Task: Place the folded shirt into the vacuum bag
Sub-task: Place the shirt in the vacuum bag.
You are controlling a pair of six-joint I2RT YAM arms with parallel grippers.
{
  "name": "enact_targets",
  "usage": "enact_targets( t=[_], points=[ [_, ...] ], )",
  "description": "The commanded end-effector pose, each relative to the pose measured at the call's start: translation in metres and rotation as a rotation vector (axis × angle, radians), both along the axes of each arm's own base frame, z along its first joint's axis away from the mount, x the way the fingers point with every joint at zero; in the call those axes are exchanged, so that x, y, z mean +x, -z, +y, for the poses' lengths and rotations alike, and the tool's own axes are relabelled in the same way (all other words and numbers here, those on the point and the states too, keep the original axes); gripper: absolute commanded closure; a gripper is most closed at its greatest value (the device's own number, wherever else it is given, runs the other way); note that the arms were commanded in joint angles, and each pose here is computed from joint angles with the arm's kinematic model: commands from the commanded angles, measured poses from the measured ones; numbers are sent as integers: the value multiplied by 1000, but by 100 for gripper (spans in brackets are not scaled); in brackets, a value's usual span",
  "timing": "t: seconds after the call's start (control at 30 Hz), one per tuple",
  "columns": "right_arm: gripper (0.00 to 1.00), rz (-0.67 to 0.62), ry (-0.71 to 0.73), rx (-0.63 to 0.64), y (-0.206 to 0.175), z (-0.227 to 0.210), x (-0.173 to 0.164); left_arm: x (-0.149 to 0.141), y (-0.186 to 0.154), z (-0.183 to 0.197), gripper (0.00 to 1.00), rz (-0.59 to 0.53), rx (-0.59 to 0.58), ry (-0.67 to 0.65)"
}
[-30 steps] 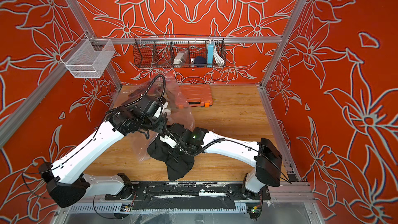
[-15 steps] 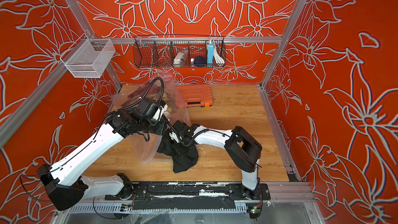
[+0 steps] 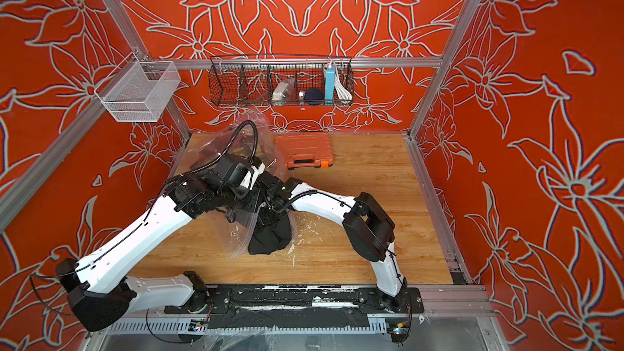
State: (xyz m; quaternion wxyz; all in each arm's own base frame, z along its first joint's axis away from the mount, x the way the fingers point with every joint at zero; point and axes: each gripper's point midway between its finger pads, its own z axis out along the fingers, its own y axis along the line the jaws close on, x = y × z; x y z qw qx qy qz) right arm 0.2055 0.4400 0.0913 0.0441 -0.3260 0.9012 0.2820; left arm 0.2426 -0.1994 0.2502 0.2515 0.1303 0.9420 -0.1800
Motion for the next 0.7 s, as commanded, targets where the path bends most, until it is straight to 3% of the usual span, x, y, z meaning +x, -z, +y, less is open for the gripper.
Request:
enact_targets(
  t=[0.0,0.13,0.4,0.47,0.6,0.67],
  points=[
    [100,23,-4,-75,46,-1,-1,-10,-12,-28,100,5,-105,98],
    [100,-2,-4,-109,55,-4,5,-7,-9,-33,100,10,-116,100],
    [100,-137,-26,47,-12,25,25,-7,-9,-38,100,16,-117,109],
    [88,-146,-23,84,-17,33,27,-8,-7,-37,100,19,-112,108],
    [48,-30,-45,63,6,31,15,-9,-6,-34,100,18,-103,102],
    [32,-8,-49,103,-3,27,9,-11,-4,-31,100,19,-90,98]
  ],
)
